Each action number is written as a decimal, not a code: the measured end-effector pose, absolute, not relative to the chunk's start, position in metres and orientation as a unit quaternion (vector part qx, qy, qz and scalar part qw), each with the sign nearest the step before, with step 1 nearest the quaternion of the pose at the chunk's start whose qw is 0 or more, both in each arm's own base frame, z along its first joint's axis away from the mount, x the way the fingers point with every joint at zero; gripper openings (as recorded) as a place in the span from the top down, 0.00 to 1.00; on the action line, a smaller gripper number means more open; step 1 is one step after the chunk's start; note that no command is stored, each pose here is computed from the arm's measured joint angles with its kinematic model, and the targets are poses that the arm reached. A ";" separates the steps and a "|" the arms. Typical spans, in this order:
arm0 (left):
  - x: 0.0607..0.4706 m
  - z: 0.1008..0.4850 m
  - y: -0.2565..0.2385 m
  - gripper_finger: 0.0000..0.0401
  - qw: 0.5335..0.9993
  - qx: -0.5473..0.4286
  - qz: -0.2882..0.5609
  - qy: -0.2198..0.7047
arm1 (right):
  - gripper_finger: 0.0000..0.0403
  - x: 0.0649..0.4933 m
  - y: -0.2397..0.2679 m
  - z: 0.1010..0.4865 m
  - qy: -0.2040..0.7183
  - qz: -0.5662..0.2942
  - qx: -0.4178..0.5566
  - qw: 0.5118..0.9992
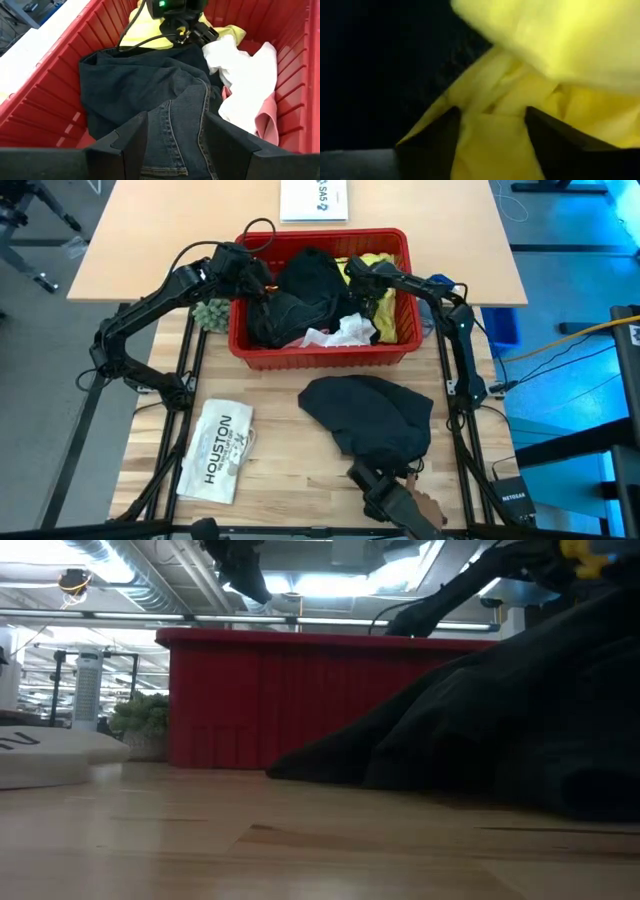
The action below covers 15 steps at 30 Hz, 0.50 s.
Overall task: Fold laundry
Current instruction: Remove the yellow shirt from the red bin
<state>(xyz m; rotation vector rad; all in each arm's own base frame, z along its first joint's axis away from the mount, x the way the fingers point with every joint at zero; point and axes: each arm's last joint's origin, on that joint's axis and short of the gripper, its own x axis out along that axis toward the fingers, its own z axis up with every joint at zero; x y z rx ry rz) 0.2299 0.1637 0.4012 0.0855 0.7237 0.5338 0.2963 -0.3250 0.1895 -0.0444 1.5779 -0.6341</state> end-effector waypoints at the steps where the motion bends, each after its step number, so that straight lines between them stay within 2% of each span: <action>1: 0.230 0.401 0.164 0.55 0.900 0.042 0.258 0.350 | 0.57 0.294 -0.325 0.189 0.698 -0.286 -0.011 0.656; 4: 0.230 0.401 0.164 0.55 0.900 0.042 0.257 0.350 | 0.88 0.292 -0.323 0.191 0.701 -0.286 0.008 0.654; 5: 0.230 0.401 0.164 0.55 0.900 0.042 0.257 0.350 | 0.94 0.291 -0.322 0.194 0.699 -0.282 0.016 0.657; 10: 0.230 0.401 0.164 0.55 0.900 0.045 0.257 0.349 | 0.99 0.287 -0.313 0.236 0.657 -0.277 0.047 0.699; 15: 0.230 0.402 0.164 0.55 0.900 0.047 0.257 0.348 | 0.99 0.280 -0.293 0.318 0.557 -0.259 0.072 0.786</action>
